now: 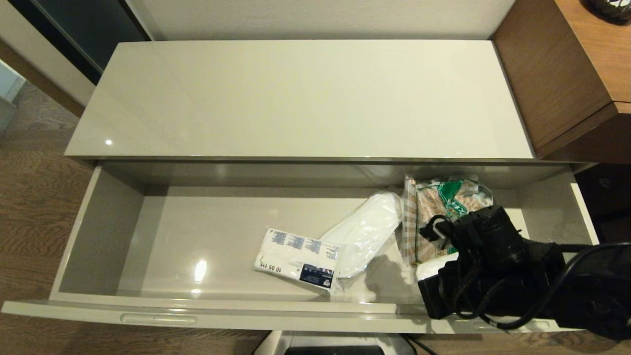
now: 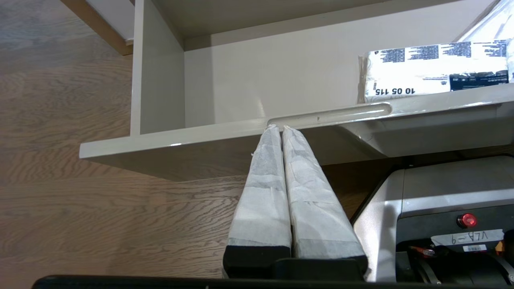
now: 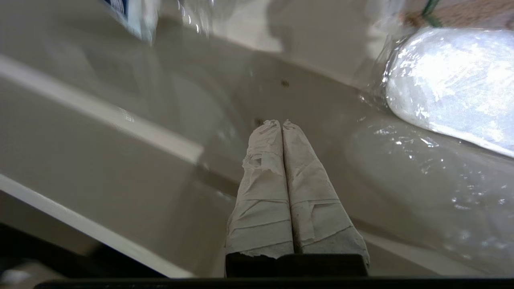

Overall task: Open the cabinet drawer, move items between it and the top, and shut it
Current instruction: Take out the disposable slippers from the drawer

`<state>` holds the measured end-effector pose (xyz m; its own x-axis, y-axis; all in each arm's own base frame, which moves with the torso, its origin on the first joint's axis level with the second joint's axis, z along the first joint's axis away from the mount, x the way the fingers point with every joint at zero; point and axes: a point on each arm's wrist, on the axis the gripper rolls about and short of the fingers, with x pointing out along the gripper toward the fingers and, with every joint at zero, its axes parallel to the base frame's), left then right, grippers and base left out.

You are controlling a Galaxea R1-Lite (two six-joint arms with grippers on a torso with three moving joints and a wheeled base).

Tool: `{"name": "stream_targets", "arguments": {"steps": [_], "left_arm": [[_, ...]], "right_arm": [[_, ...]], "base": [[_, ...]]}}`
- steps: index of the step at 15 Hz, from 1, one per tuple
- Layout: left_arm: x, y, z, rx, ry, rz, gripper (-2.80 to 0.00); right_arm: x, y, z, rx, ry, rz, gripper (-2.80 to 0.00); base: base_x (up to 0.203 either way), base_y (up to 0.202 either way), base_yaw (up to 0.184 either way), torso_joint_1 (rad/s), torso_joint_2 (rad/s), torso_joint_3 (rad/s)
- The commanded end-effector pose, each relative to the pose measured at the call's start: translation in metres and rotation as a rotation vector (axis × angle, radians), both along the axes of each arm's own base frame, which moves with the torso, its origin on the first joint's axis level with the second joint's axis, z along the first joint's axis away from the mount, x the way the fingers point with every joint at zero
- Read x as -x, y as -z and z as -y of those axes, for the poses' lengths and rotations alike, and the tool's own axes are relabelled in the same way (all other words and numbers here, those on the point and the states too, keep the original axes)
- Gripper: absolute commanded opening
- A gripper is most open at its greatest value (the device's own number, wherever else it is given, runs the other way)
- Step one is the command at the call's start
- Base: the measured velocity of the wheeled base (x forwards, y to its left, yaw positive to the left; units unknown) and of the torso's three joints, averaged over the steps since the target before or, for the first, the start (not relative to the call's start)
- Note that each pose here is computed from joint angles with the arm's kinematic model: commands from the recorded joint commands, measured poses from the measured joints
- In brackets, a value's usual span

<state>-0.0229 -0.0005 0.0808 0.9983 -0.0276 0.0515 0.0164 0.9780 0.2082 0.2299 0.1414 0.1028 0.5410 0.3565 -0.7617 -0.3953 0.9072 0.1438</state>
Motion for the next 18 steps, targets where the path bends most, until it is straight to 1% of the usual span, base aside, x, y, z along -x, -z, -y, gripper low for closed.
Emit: {"name": "stream_targets", "arguments": {"steps": [1, 4, 5, 6, 7, 9, 11, 13, 14, 16, 17, 18], "left_arm": [[0.0, 0.0, 0.0, -0.001, 0.0, -0.001, -2.8], [0.0, 0.0, 0.0, -0.001, 0.0, -0.001, -2.8], [0.0, 0.0, 0.0, -0.001, 0.0, -0.001, -2.8], [0.0, 0.0, 0.0, -0.001, 0.0, -0.001, -2.8], [0.0, 0.0, 0.0, -0.001, 0.0, -0.001, -2.8], [0.0, 0.0, 0.0, -0.001, 0.0, -0.001, -2.8], [0.0, 0.0, 0.0, -0.001, 0.0, -0.001, -2.8], [0.0, 0.0, 0.0, -0.001, 0.0, -0.001, -2.8], [0.0, 0.0, 0.0, -0.001, 0.0, -0.001, -2.8], [0.0, 0.0, 0.0, -0.001, 0.0, -0.001, -2.8], [0.0, 0.0, 0.0, -0.001, 0.0, -0.001, -2.8], [0.0, 0.0, 0.0, -0.001, 0.0, -0.001, -2.8]], "right_arm": [[-0.019, -0.013, 0.012, -0.066, 0.088, -0.019, -2.8], [-0.048, -0.004, 0.015, -0.106, 0.21, -0.071, -2.8], [-0.052, -0.003, 0.015, -0.113, 0.238, -0.08, -2.8], [-0.054, 0.0, 0.015, -0.096, 0.261, -0.077, -2.8], [-0.058, 0.007, 0.016, -0.036, 0.323, -0.062, -2.8], [-0.057, 0.014, 0.018, 0.006, 0.385, -0.065, -2.8], [-0.05, 0.01, 0.029, 0.0, 0.418, -0.074, -2.8], [-0.049, 0.01, 0.033, -0.005, 0.424, -0.08, -2.8], [-0.045, 0.007, 0.038, -0.023, 0.419, -0.089, -2.8], [-0.035, -0.01, 0.055, -0.093, 0.414, -0.081, -2.8], [-0.033, -0.011, 0.061, -0.111, 0.409, -0.095, -2.8], [-0.033, -0.011, 0.061, -0.111, 0.409, -0.095, -2.8]], "base": [[0.0, 0.0, 0.0, 0.0, 0.0, 0.0], [0.0, 0.0, 0.0, 0.0, 0.0, 0.0], [0.0, 0.0, 0.0, 0.0, 0.0, 0.0], [0.0, 0.0, 0.0, 0.0, 0.0, 0.0], [0.0, 0.0, 0.0, 0.0, 0.0, 0.0], [0.0, 0.0, 0.0, 0.0, 0.0, 0.0], [0.0, 0.0, 0.0, 0.0, 0.0, 0.0], [0.0, 0.0, 0.0, 0.0, 0.0, 0.0], [0.0, 0.0, 0.0, 0.0, 0.0, 0.0], [0.0, 0.0, 0.0, 0.0, 0.0, 0.0], [0.0, 0.0, 0.0, 0.0, 0.0, 0.0], [0.0, 0.0, 0.0, 0.0, 0.0, 0.0]]}}
